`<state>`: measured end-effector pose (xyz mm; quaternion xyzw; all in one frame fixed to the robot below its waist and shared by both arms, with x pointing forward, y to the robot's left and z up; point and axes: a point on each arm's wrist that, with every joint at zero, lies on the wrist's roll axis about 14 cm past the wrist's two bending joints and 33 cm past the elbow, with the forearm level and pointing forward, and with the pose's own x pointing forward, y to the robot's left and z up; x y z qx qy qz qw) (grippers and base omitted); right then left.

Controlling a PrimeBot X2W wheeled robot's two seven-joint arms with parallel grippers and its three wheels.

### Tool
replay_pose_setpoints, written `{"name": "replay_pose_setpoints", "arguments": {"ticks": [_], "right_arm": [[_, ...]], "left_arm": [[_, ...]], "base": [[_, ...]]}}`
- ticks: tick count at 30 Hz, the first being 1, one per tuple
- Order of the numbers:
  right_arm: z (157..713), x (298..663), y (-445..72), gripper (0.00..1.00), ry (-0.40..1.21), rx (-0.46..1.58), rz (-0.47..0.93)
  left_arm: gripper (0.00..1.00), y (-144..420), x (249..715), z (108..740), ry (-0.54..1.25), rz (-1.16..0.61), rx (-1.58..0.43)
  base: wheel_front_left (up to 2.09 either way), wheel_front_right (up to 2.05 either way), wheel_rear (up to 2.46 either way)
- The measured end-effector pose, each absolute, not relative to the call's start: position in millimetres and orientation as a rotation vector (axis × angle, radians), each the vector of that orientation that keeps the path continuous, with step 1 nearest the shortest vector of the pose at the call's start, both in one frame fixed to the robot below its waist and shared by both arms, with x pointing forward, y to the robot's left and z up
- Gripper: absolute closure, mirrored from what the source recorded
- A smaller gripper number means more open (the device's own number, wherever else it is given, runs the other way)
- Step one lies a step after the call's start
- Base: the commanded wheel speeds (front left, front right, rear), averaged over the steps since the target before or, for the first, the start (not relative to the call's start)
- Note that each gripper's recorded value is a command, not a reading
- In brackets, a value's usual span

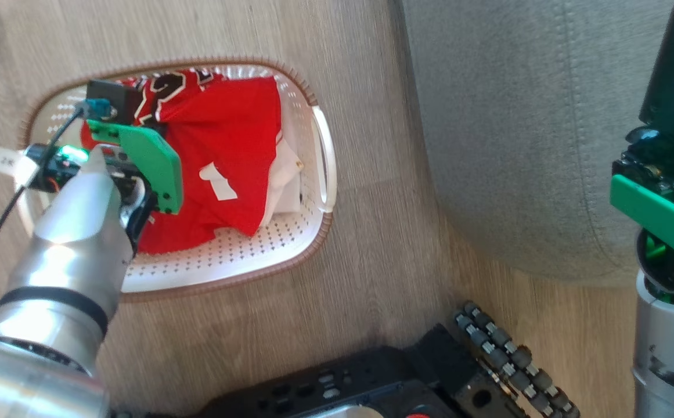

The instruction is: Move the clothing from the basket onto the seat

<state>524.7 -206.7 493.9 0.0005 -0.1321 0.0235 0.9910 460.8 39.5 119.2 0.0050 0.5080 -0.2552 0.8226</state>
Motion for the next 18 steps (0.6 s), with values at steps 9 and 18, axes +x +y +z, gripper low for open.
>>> {"name": "replay_pose_setpoints", "arguments": {"ticks": [9,18], "right_arm": [[534,507,-206,0.0,-0.32,0.015,0.05],[577,478,-203,0.0,-0.38,0.02,0.078]], "left_arm": [[1.0,32,445,174,0.977,-0.54,-0.04],[1.0,19,450,258,0.753,-0.563,-0.097]], "base": [[0.0,0.0,0.0],[0.0,0.0,0.0]]}}
